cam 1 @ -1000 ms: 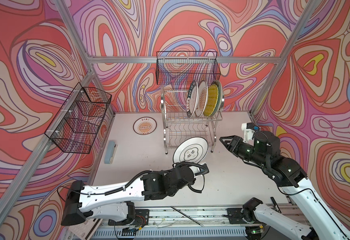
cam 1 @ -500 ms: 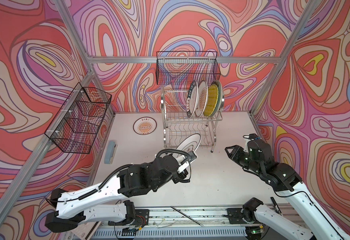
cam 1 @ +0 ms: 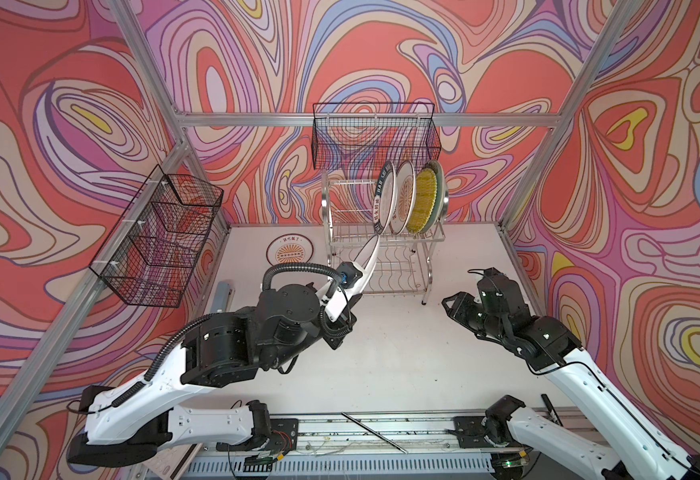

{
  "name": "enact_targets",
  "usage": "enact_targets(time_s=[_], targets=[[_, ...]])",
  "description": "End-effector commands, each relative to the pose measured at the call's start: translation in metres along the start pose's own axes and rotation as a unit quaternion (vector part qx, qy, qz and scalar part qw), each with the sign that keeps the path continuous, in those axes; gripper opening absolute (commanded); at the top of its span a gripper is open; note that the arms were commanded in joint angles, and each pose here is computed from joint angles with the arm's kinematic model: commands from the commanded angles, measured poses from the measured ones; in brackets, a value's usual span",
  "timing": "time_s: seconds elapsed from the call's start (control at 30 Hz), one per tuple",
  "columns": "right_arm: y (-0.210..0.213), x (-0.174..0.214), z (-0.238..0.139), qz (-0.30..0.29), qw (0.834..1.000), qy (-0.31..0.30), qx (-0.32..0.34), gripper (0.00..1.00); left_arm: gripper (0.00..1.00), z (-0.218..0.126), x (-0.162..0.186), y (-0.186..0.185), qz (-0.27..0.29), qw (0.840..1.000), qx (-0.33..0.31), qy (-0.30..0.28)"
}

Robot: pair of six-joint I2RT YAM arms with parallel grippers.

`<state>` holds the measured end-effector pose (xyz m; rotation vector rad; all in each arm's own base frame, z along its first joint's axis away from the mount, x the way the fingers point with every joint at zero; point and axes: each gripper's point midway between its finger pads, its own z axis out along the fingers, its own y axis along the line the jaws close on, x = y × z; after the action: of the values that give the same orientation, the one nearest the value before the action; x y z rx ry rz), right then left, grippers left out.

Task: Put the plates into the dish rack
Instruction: 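Lower the plate into the rack's upper tier slot with the left gripper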

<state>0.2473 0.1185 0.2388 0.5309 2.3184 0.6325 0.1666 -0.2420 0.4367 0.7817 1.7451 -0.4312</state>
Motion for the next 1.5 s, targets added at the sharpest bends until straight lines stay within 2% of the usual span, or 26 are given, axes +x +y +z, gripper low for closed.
enact_targets(time_s=[0.0,0.13,0.3,0.43,0.67,0.87,1.47], targets=[[0.004,0.006,0.006,-0.010,1.000,0.014,-0.010,0.44,0.00,-0.013,-0.026,0.022,-0.038,0.998,-0.047,-0.035],[0.010,0.009,0.012,-0.008,0.999,0.025,-0.024,0.44,0.00,-0.024,-0.056,0.026,-0.059,0.994,-0.045,-0.076],[0.022,0.010,0.016,-0.002,0.998,0.033,-0.054,0.44,0.00,-0.043,-0.099,0.038,-0.089,0.982,-0.054,-0.156],[0.026,0.012,0.017,-0.001,0.997,0.039,-0.064,0.44,0.00,-0.042,-0.118,0.049,-0.095,0.978,-0.080,-0.168],[0.030,0.011,0.014,0.000,0.996,0.035,-0.077,0.44,0.00,-0.003,-0.135,0.061,-0.122,0.979,-0.079,-0.146],[0.035,0.014,0.015,0.007,0.995,0.041,-0.094,0.44,0.00,0.039,-0.134,0.084,-0.164,0.976,-0.075,-0.126],[0.029,0.017,0.010,0.009,0.995,0.044,-0.089,0.43,0.00,0.122,-0.127,0.123,-0.197,0.966,-0.090,-0.144]])
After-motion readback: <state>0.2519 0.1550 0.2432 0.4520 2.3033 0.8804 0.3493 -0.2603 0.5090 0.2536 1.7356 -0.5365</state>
